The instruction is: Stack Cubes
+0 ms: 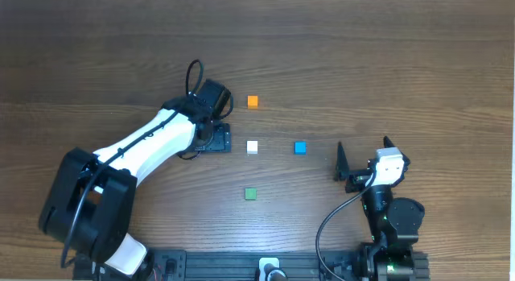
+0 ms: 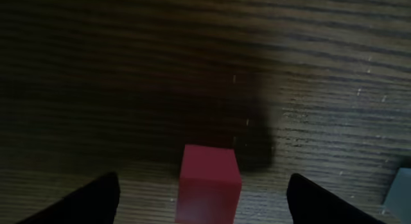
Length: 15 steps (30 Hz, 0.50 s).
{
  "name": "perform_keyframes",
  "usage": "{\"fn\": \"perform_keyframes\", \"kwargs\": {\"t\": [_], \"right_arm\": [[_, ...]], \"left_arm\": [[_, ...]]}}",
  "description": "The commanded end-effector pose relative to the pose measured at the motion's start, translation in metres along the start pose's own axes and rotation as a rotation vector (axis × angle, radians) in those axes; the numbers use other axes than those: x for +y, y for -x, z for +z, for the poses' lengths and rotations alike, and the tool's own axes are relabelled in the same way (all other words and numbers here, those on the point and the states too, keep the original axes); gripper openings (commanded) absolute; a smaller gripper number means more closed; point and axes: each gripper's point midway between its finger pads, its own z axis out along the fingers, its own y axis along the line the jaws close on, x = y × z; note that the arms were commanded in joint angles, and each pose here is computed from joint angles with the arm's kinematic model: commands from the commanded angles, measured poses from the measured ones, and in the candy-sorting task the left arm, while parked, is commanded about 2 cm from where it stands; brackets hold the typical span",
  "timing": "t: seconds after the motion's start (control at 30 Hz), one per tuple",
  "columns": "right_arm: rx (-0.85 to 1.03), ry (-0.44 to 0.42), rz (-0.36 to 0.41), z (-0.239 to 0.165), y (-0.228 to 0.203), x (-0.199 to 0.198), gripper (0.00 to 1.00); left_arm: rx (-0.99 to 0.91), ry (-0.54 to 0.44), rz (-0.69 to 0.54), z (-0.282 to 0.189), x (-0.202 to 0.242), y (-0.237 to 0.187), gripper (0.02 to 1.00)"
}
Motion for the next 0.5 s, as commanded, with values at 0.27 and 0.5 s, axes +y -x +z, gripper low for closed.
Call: {"fn": "perform_keyframes", "kwargs": {"t": [0.27, 0.5], "right_arm": [[0.011, 0.000, 0.011, 0.0005, -0.0039, 0.0004, 0.993], [0.011, 0.000, 0.011, 0.0005, -0.0039, 0.0004, 0.993]], "left_arm": [[0.010, 0.015, -0.005, 0.0050, -0.0016, 0.0006, 0.680], [0.012, 0.016, -0.001, 0.0055, -0.0018, 0.0002, 0.601]]}}
